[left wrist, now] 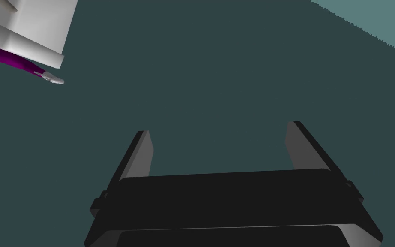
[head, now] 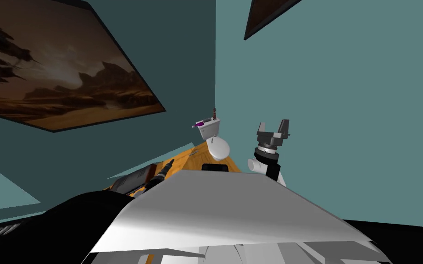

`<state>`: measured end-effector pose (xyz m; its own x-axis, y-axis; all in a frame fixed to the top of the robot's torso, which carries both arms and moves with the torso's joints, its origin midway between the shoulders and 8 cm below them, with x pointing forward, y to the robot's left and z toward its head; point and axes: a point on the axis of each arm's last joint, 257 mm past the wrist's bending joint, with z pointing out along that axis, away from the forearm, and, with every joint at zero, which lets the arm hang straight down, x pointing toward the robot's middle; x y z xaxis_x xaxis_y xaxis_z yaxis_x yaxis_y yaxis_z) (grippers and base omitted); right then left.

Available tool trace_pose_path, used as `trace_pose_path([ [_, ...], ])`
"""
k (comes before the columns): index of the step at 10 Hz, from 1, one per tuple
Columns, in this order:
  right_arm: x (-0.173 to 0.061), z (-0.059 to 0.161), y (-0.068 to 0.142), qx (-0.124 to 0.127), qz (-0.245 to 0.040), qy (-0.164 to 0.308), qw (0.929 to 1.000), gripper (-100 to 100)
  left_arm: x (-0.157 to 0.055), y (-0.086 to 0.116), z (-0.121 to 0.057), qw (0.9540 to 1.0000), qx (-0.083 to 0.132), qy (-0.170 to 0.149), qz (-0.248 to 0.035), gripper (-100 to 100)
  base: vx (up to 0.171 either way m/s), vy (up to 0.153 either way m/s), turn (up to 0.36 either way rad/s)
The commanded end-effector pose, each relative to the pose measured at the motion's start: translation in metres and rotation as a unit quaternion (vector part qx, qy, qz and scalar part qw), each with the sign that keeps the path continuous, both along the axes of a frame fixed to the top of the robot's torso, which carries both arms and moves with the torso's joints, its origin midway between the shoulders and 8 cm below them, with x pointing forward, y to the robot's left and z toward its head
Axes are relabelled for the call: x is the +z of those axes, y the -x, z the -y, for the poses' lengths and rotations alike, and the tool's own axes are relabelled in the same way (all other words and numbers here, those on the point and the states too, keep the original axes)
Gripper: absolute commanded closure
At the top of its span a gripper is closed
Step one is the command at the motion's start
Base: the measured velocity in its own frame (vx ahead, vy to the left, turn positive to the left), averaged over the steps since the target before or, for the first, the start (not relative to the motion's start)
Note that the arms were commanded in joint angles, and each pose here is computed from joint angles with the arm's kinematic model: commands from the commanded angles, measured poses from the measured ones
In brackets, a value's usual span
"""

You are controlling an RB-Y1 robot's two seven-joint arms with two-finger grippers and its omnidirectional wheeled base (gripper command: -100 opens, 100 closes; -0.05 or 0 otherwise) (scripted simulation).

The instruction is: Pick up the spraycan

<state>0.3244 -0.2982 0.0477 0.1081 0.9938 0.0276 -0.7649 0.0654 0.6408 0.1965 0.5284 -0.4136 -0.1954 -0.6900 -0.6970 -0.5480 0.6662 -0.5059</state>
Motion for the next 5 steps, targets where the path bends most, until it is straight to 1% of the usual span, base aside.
trace_pose_path([
  [1, 0.000, 0.000, 0.000, 0.000, 0.000, 0.000, 1.0000, 0, 0.000, 0.006, -0.009, 0.9999, 0.015, 0.008, 0.001, -100, -0.078, 0.031, -0.105],
  [2, 0.000, 0.000, 0.000, 0.000, 0.000, 0.000, 1.0000, 0, 0.002, 0.015, -0.028, 0.9994, 0.034, 0.012, -0.003, -100, -0.064, 0.006, -0.236],
  [3, 0.000, 0.000, 0.000, 0.000, 0.000, 0.000, 1.0000, 0, 0.005, 0.024, -0.047, 0.9986, 0.050, 0.013, -0.007, -100, -0.081, 0.017, -0.419],
  [4, 0.000, 0.000, 0.000, 0.000, 0.000, 0.000, 1.0000, 0, 0.005, 0.025, -0.048, 0.9982, 0.057, 0.019, -0.005, -100, -0.062, 0.019, -0.143],
  [5, 0.000, 0.000, 0.000, 0.000, 0.000, 0.000, 1.0000, 0, 0.008, 0.035, -0.069, 0.9967, 0.078, 0.021, -0.009, -100, -0.081, 0.003, -0.261],
])
